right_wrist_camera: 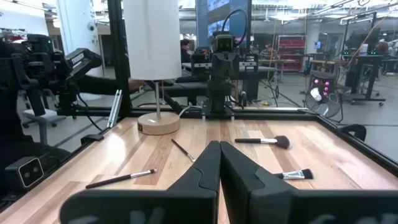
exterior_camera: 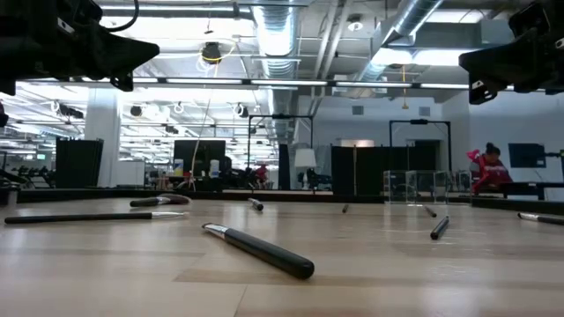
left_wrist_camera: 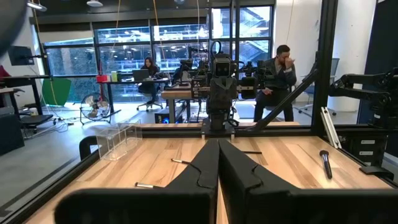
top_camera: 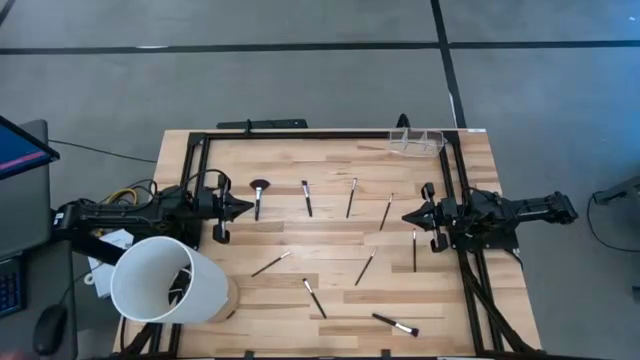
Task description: Put items in baskets/containers
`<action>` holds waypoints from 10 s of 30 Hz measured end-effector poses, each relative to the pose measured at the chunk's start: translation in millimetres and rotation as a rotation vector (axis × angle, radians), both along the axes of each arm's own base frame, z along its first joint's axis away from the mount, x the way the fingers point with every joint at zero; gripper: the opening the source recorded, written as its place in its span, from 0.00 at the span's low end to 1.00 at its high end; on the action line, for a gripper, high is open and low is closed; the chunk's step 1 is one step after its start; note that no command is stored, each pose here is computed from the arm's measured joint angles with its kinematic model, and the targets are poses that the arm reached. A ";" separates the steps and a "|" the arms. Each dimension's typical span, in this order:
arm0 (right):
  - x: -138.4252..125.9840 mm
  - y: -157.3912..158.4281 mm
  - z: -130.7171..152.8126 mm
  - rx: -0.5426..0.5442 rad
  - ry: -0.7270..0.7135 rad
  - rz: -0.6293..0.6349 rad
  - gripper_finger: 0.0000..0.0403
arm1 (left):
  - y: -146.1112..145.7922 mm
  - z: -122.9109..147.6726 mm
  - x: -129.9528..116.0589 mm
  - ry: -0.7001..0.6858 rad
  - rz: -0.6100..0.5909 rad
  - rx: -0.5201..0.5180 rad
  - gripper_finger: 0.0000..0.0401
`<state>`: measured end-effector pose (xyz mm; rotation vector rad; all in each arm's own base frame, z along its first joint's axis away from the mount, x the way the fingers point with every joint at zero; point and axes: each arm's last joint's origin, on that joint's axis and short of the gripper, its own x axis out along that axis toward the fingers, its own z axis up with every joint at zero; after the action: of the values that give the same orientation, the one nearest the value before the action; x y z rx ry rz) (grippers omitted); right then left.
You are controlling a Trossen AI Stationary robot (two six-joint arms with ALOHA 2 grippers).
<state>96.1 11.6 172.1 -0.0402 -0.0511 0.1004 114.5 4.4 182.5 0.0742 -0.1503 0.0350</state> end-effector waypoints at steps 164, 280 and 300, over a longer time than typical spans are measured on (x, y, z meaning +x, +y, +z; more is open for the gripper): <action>95.6 21.2 -32.1 0.921 1.508 -1.177 0.18 | 63.4 56.5 52.1 -0.033 0.325 -0.175 0.31; 71.0 -157.8 117.4 0.163 0.159 -1.229 0.01 | 63.6 59.3 51.5 -0.051 0.334 -0.118 0.31; 29.6 -177.3 59.4 0.147 0.006 -1.291 0.01 | 64.0 53.8 52.6 0.013 0.344 -0.083 0.31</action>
<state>125.7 -165.7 231.5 0.0788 -0.0189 -1.1930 167.2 68.4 236.3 0.0167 -0.1213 0.3840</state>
